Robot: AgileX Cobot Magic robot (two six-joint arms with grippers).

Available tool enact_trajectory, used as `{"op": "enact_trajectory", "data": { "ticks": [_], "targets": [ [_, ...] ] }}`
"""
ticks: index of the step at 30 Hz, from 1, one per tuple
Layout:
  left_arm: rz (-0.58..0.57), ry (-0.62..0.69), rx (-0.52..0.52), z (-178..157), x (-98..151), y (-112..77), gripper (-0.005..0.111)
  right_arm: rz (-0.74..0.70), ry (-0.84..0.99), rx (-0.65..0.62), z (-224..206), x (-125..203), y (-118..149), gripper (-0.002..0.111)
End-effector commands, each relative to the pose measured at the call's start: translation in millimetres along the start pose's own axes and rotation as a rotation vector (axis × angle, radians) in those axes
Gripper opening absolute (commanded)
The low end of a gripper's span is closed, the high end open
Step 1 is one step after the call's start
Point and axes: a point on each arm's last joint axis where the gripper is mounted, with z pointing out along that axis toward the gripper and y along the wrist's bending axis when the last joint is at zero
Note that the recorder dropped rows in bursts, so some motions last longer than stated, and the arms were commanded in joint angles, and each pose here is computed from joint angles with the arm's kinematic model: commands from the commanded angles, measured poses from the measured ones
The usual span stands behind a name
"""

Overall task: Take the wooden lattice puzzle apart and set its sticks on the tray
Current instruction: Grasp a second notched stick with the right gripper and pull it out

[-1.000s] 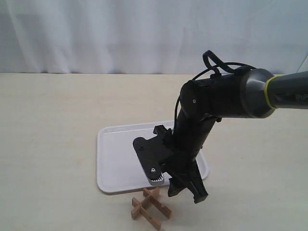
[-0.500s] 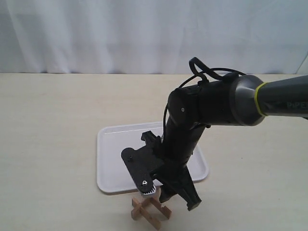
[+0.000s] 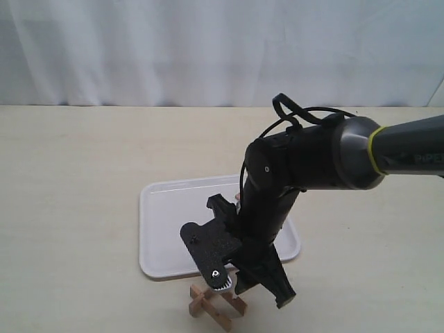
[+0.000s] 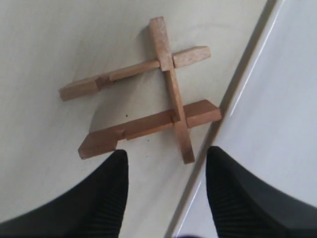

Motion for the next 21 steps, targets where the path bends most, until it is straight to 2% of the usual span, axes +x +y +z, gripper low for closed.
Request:
{"op": "enact_trajectory", "data": {
  "ticks": [1, 7, 9, 12, 18, 21],
  "targets": [
    [0.006, -0.006, -0.002, 0.2, 0.0, 0.2, 0.0, -0.017, 0.009, 0.012, 8.1, 2.0, 0.7, 0.046],
    [0.006, -0.006, -0.002, 0.2, 0.0, 0.2, 0.0, -0.015, 0.011, -0.001, 13.8, 2.7, 0.9, 0.046],
    [0.006, -0.006, -0.002, 0.2, 0.0, 0.2, 0.0, -0.015, 0.011, -0.001, 13.8, 2.7, 0.9, 0.04],
    [0.006, -0.006, -0.002, 0.2, 0.0, 0.2, 0.0, -0.007, 0.004, 0.007, 13.8, 2.0, 0.3, 0.023],
    [0.006, -0.006, -0.002, 0.2, 0.0, 0.2, 0.0, -0.003, 0.001, 0.0, 14.3, 1.8, 0.8, 0.004],
    [0.006, -0.006, -0.002, 0.2, 0.0, 0.2, 0.0, -0.003, 0.001, -0.005, 14.3, 1.8, 1.2, 0.005]
  ]
}}
